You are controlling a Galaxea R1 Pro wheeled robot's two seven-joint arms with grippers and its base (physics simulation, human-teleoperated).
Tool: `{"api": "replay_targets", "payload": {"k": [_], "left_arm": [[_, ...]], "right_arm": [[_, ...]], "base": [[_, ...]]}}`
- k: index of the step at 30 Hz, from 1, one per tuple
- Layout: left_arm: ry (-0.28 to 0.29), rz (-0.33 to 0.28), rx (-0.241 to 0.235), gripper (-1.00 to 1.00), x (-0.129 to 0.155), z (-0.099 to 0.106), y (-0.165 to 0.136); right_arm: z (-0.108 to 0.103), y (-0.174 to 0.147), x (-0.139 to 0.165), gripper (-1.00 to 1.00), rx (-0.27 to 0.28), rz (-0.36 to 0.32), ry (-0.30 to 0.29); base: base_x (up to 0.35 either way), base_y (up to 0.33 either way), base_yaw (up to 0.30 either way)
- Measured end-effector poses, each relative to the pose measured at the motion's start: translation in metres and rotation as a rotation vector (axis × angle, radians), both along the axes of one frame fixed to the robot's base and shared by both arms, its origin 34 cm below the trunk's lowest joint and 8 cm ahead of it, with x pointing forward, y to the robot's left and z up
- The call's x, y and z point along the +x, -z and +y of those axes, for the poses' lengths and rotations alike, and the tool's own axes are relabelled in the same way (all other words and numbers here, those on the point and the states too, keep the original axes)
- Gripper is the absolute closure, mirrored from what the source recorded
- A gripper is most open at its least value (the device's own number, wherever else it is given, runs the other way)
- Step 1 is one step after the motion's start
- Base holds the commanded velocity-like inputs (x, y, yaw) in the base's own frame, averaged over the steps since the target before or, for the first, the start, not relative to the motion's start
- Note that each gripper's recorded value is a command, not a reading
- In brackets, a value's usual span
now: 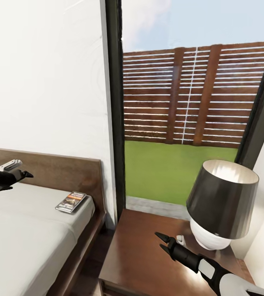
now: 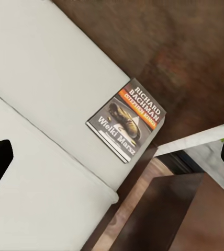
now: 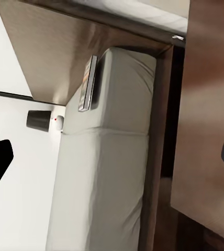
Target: In the bedroom, move the book from the bed onto either nightstand, and place the two sandals side by side next to the bed.
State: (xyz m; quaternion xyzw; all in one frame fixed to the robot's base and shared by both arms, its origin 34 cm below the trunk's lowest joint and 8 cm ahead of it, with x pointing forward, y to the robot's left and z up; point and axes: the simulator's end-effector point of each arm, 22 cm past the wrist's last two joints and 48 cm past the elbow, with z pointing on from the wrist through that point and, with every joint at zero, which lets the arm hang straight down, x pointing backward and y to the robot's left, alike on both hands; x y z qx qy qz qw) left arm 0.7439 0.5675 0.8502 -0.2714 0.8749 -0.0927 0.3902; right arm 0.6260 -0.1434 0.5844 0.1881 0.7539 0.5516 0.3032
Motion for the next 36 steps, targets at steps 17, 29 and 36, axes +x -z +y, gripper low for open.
{"api": "replay_targets", "payload": {"k": [17,29,36], "left_arm": [[0.001,0.000,-0.001,-1.00,0.0002,-0.0007,0.0002],[0.001,0.000,0.000,-1.00,0.0004,-0.0006,0.0003],[0.000,0.003,0.000,-1.00,0.0000,-0.0004,0.0017]], "right_arm": [[-0.0003,0.0001,0.0000,-1.00,0.000,0.000,0.000],[0.0006,0.0001,-0.0001,-1.00,0.000,0.000,-0.001],[0.0002,0.0006,-0.0004,-1.00,-0.002,0.001,-0.002]], "base": [[0.065,0.071,-0.034],[0.011,0.084,-0.013],[0.001,0.015,-0.001]]}}
